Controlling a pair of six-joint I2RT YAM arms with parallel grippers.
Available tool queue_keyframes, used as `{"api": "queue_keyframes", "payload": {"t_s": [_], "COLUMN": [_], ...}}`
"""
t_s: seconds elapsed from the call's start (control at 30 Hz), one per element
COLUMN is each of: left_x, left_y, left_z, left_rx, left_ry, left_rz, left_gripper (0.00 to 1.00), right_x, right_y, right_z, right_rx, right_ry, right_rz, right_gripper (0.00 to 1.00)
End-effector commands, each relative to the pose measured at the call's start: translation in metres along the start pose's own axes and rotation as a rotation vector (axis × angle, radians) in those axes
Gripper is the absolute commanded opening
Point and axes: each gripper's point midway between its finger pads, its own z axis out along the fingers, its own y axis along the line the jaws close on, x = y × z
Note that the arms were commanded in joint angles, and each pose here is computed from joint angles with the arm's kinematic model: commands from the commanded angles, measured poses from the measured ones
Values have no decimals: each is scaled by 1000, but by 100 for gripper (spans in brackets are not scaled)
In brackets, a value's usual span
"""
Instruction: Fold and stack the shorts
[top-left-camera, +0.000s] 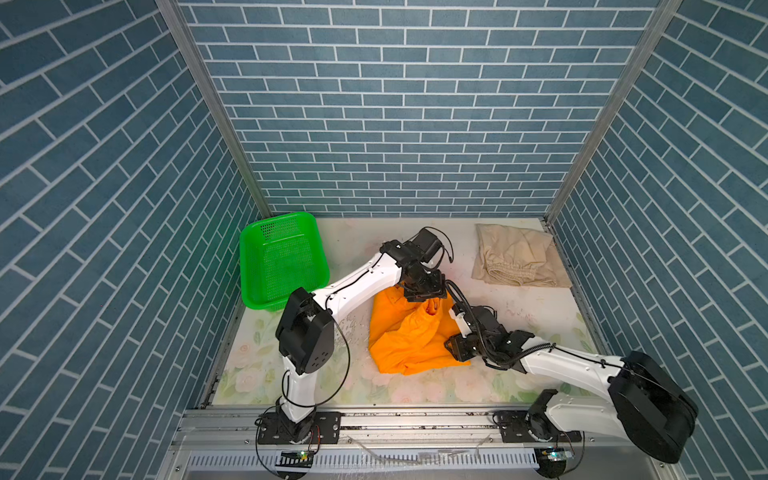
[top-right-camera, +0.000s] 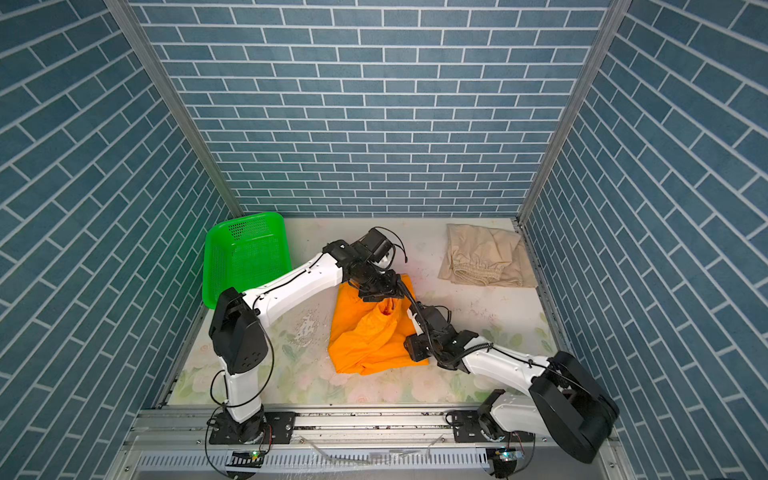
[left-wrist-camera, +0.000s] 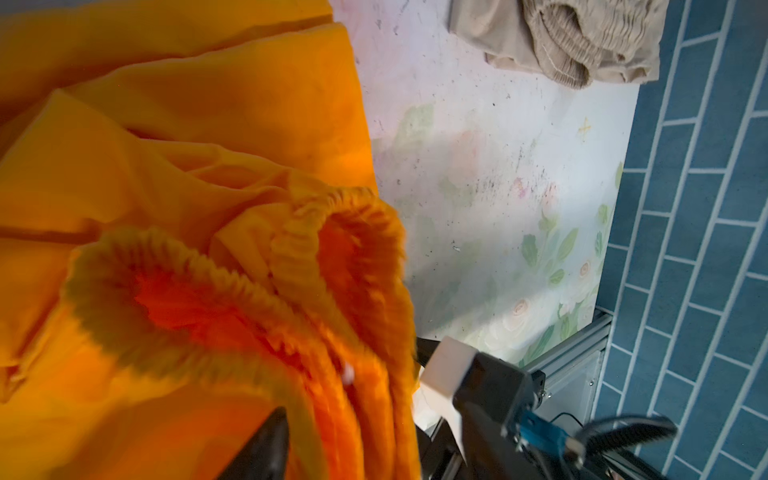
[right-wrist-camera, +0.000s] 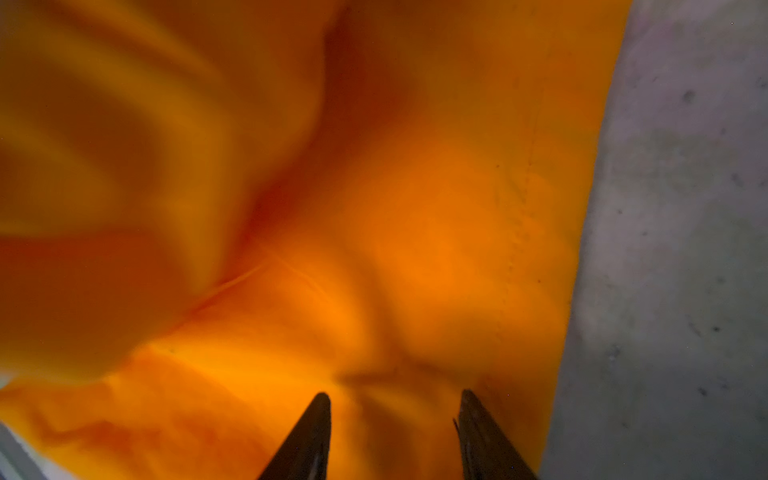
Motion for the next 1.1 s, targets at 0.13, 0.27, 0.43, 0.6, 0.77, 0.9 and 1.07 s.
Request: {"api": "queue_keyframes", "payload": {"t_s": [0.13,0.27,0.43,0.6,0.77,0.9,1.07], "left_x": [-2,-12,2,12,-2,-16,-24], "left_y": [7,22,83,123,133,129,129], "left_z": [-58,-101,-104,-84,-64,-47,-37], "left_rx": [-79,-100,-148,-32,24,34,21], "left_ry": [-11,-119,-150,-223,-291,-263,-220], "left_rz": [130,145,61,-67,-17,45,73], "left_gripper": [100,100,100,100,100,100,100], "right_x": [-9,-23,-44,-43,-30,-29,-25], "right_y": [-10,-4,7,0,18,28,15], "right_z": [-65,-94,-73,-55,-50,-40,-25], "right_rx": [28,13,-11,-117,-287,-393,-327], "right_ry": [-106,-146,-46,27,88,87,93], "right_rz": [129,116,125,353,464,534,533], "right_gripper": [60,65,74,76,79,80,80]}}
